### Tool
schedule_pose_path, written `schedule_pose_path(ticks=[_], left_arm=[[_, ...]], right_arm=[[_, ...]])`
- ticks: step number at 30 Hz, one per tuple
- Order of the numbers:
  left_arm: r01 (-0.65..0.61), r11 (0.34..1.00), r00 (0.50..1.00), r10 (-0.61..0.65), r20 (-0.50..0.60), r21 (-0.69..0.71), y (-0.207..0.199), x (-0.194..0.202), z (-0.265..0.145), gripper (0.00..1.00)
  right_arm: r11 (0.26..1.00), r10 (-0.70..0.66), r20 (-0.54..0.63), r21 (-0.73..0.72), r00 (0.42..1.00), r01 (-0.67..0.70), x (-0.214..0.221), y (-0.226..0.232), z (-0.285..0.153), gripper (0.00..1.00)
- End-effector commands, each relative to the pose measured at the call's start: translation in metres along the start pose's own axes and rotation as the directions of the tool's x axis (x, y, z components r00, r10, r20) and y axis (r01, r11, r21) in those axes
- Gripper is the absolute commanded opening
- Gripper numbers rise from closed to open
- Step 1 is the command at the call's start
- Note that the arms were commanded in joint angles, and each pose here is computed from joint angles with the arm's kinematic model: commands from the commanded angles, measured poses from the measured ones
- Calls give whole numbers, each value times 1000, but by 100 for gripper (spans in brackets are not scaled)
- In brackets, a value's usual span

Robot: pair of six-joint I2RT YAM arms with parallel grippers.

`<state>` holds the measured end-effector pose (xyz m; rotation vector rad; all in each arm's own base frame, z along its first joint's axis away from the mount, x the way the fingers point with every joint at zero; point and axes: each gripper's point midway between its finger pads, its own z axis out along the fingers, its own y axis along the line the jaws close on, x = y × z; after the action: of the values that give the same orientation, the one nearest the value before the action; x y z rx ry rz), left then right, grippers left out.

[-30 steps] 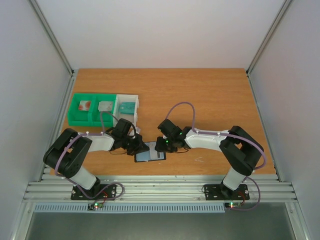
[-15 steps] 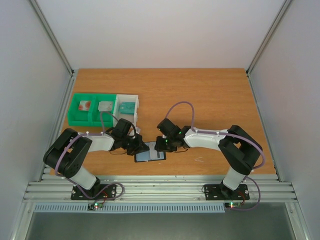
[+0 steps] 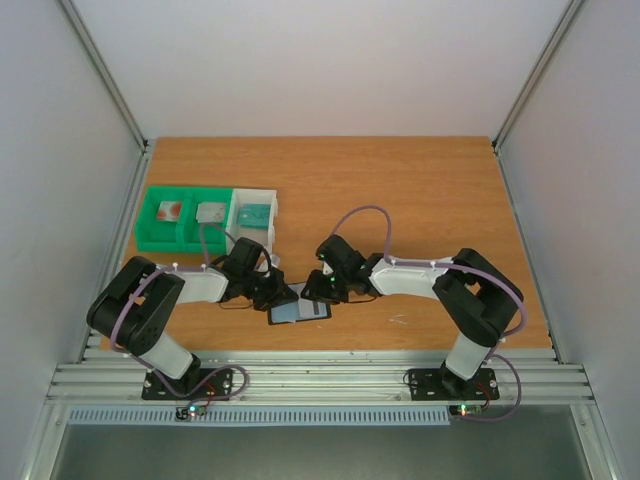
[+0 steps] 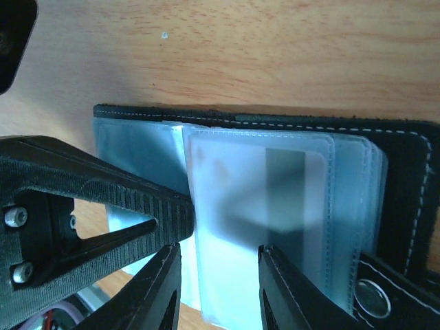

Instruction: Take the credit cards out of the card holder

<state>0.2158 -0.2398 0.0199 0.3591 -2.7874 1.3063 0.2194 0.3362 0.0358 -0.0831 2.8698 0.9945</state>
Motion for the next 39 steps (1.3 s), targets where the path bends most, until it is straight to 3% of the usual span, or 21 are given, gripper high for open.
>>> schedule_pose_path(ticks=[1,11,25,39], left_arm=[[-12,1000,1000,12,4,-1,5,0,3,1],[-13,1000,1000,13,4,2,4,-1,3,1],[-11,1000,1000,11,7,0,5,-1,4,1],[-8,1000,1000,8,18,-13,5,-2,1,1]], right_arm=[[992,26,25,-127,999,-23,-8,21,-13,33],[995,3,39,103,999,-7,-8,-22,-15,33],[985,-9,-13,170,1000,11,-3,-37,-1,34],[996,10,-17,-88,1000,-11,-7,11,-8,34]])
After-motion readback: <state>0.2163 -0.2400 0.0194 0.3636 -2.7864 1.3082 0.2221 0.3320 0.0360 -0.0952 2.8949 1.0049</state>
